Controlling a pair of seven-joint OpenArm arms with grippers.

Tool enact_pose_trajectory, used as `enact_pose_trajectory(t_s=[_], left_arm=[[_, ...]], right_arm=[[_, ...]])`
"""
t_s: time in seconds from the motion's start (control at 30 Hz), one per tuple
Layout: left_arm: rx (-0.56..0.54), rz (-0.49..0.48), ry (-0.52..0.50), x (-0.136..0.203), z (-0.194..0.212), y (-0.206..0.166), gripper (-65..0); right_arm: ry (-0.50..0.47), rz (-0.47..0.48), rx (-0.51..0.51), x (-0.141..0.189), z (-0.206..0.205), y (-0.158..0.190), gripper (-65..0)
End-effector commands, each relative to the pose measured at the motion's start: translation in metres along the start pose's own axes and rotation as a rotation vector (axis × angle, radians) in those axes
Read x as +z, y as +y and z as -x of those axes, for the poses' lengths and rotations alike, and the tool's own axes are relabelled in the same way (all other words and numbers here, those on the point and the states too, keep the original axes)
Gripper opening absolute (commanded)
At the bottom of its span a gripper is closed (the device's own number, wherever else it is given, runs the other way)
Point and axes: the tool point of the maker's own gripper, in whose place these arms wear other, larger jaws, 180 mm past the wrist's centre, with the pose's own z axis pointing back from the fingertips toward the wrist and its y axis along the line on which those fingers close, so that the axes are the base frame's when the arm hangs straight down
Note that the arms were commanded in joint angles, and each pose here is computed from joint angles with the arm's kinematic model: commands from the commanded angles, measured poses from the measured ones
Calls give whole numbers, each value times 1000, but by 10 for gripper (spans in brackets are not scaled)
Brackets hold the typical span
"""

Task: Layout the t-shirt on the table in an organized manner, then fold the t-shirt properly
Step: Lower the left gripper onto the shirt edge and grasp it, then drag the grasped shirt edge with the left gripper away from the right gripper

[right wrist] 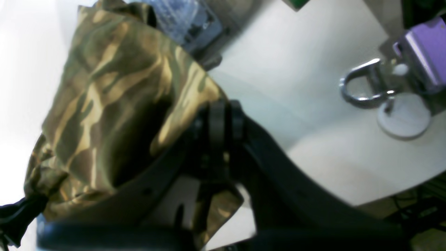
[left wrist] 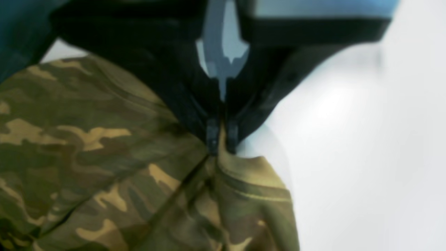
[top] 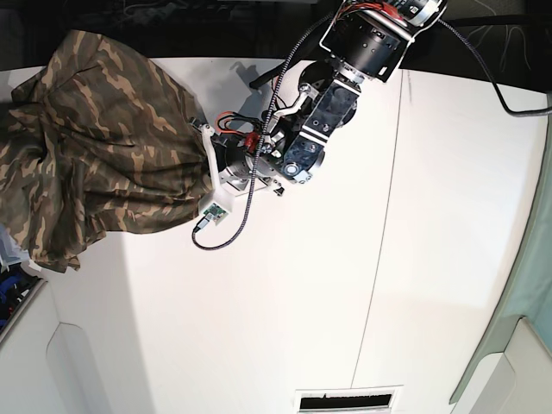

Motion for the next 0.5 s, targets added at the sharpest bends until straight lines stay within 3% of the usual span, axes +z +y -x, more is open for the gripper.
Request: enact_pose_trajectory(t_s=[0.0, 0.47], left_arm=[[-21, -31, -35, 5, -17, 14, -650], [-155, -349, 46, 76, 16, 188, -650]], right_arm=[[-53, -16, 28, 6, -20, 4, -650], [-29, -75, -52, -11, 14, 22, -650]])
